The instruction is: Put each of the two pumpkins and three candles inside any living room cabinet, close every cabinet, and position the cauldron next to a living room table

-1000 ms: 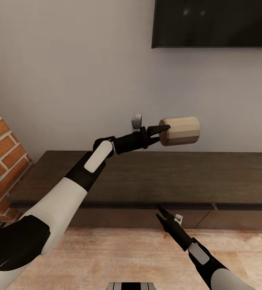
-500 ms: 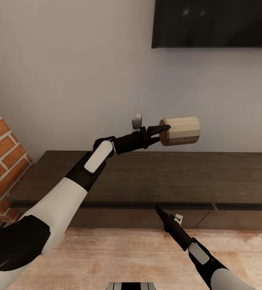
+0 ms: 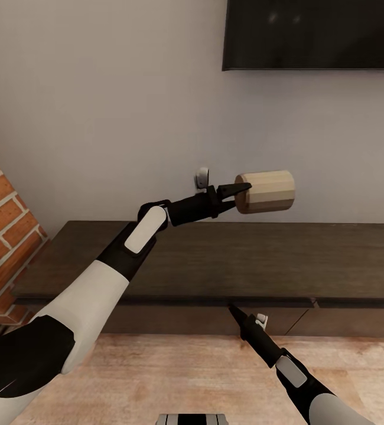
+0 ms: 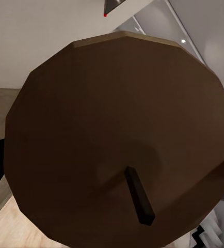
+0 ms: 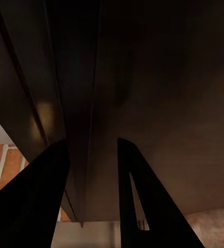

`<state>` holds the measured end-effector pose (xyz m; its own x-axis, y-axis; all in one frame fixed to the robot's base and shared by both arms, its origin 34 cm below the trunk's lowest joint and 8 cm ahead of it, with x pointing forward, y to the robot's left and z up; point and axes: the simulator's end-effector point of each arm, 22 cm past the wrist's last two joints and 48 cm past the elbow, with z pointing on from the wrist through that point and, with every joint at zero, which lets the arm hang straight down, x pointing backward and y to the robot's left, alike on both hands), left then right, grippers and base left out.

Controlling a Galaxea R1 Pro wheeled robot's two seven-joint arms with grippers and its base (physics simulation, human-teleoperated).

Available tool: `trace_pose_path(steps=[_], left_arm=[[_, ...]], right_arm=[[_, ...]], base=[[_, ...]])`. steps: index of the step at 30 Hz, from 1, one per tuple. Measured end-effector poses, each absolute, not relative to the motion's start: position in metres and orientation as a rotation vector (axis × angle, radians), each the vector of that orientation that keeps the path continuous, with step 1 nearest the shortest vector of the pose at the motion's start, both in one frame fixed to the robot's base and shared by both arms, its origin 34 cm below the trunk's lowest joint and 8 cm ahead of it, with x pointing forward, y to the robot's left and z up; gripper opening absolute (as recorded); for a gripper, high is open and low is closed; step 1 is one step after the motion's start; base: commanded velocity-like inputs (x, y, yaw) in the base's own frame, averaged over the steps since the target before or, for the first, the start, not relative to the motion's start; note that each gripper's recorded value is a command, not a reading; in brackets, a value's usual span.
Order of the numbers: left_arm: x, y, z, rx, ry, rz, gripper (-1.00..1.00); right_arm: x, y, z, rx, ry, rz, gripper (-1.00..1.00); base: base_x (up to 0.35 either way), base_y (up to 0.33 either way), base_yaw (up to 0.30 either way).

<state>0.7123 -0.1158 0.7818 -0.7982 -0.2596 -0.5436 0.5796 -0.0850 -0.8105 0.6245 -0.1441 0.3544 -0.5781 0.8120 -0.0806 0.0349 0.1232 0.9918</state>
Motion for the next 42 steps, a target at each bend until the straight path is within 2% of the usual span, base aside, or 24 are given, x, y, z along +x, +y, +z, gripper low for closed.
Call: trace_pose_path(steps=[42], left_arm=[[0.708, -0.116, 0.791, 0.362, 1.628, -1.921, -1.0]], right_arm=[[0.627, -0.143, 0.364, 0.808, 1.74, 1.527, -1.0]], base=[[0.0, 0.0, 0.0]])
